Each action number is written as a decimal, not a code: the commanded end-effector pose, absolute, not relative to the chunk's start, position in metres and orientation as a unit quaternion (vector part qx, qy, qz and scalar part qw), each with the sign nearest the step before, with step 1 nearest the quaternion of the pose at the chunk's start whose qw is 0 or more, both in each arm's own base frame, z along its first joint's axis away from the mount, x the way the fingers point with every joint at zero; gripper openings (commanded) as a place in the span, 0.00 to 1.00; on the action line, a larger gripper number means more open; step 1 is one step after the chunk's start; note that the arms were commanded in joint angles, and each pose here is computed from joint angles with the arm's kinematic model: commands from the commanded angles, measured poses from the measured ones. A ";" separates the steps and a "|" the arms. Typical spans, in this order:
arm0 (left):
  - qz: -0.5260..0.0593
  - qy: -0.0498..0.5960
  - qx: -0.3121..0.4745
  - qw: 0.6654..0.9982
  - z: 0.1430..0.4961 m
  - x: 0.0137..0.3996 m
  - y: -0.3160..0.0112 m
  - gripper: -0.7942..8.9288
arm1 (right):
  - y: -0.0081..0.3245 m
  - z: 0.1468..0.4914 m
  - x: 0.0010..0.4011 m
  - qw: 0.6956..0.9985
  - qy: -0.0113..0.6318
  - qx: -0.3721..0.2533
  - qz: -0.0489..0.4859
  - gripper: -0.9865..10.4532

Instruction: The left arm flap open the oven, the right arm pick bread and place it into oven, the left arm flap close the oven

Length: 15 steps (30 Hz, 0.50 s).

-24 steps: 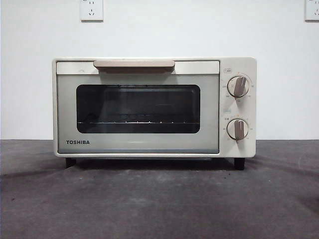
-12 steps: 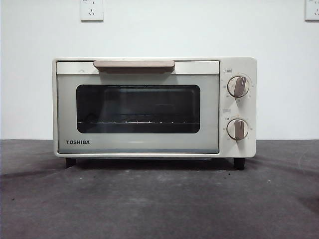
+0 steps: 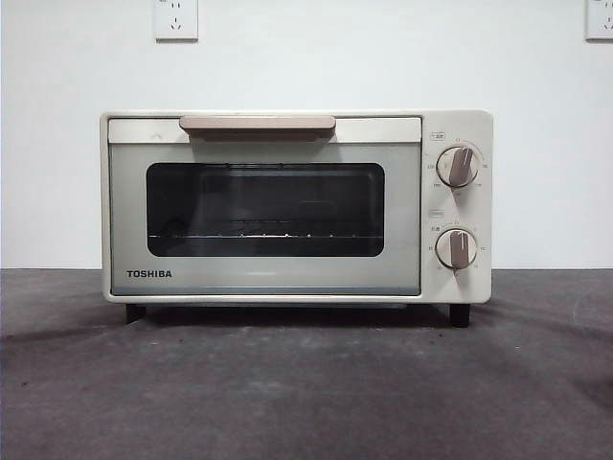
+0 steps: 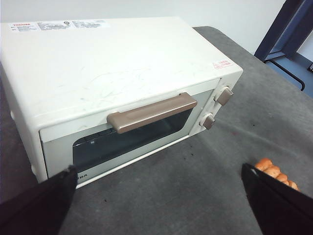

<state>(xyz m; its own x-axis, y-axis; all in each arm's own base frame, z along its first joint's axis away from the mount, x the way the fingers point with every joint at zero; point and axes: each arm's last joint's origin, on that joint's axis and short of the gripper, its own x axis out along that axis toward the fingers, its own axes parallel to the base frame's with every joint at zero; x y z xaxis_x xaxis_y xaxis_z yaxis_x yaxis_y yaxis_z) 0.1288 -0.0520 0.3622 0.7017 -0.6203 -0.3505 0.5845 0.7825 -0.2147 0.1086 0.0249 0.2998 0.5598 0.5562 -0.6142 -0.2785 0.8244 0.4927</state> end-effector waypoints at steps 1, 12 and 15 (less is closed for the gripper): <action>-0.333 0.193 -0.040 0.922 0.369 0.129 -0.053 0.66 | 0.027 0.292 0.120 0.856 0.452 0.139 0.209 0.55; -0.340 0.192 -0.039 0.920 0.369 0.128 -0.055 0.66 | 0.046 0.247 0.164 0.784 0.600 0.074 0.139 0.55; -0.341 0.193 -0.039 0.919 0.369 0.128 -0.055 0.66 | 0.052 0.235 0.174 0.767 0.628 0.052 0.122 0.55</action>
